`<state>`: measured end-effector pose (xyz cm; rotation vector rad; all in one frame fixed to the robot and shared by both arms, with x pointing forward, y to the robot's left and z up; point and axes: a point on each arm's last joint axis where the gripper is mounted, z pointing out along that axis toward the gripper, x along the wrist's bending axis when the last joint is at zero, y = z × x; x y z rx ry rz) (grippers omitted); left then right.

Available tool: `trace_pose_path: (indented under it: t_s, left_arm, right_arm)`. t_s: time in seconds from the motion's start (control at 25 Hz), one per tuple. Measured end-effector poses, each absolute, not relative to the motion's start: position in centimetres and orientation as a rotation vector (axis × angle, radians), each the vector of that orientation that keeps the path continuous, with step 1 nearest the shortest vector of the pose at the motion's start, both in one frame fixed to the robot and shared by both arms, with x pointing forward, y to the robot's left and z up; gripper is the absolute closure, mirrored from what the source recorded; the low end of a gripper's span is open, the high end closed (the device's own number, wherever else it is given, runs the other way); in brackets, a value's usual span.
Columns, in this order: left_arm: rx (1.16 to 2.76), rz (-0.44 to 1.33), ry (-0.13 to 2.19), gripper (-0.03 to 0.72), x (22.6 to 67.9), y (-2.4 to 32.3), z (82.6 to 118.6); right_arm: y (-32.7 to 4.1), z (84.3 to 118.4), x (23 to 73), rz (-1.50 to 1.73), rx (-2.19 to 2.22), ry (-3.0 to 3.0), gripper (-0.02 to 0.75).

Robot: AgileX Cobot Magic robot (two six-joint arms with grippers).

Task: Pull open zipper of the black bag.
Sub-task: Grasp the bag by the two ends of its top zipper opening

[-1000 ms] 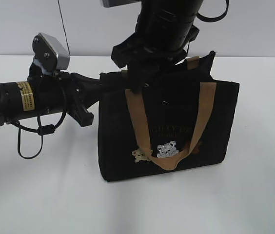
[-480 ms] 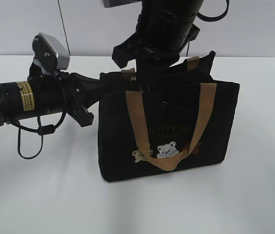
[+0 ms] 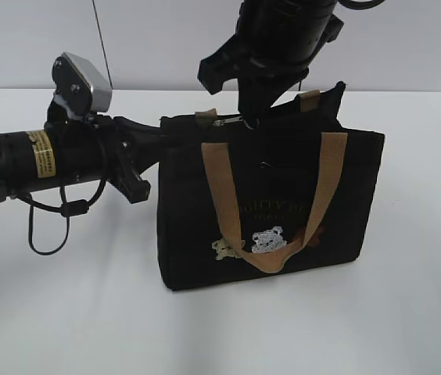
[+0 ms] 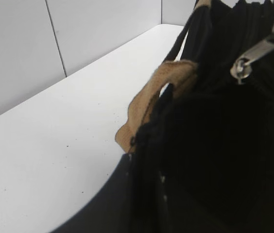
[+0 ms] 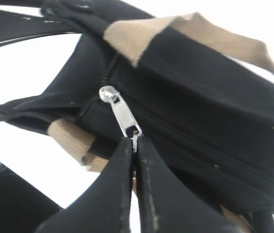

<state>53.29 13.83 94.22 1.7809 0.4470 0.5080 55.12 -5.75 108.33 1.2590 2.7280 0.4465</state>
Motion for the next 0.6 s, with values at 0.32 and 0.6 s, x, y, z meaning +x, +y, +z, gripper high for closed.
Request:
trace_pose_path:
  t_s: [0.32, 0.6]
  left_arm:
    - [1.781, 0.508, 0.447, 0.65, 53.3, 13.8, 94.2]
    - [1.775, 0.507, 0.442, 0.65, 53.3, 13.8, 94.3]
  right_arm:
    - [-8.0, 109.1, 56.3, 0.456, 1.365, 2.647, 0.753]
    - [-11.2, 111.4, 56.8, 0.531, 1.472, 2.538, 0.753]
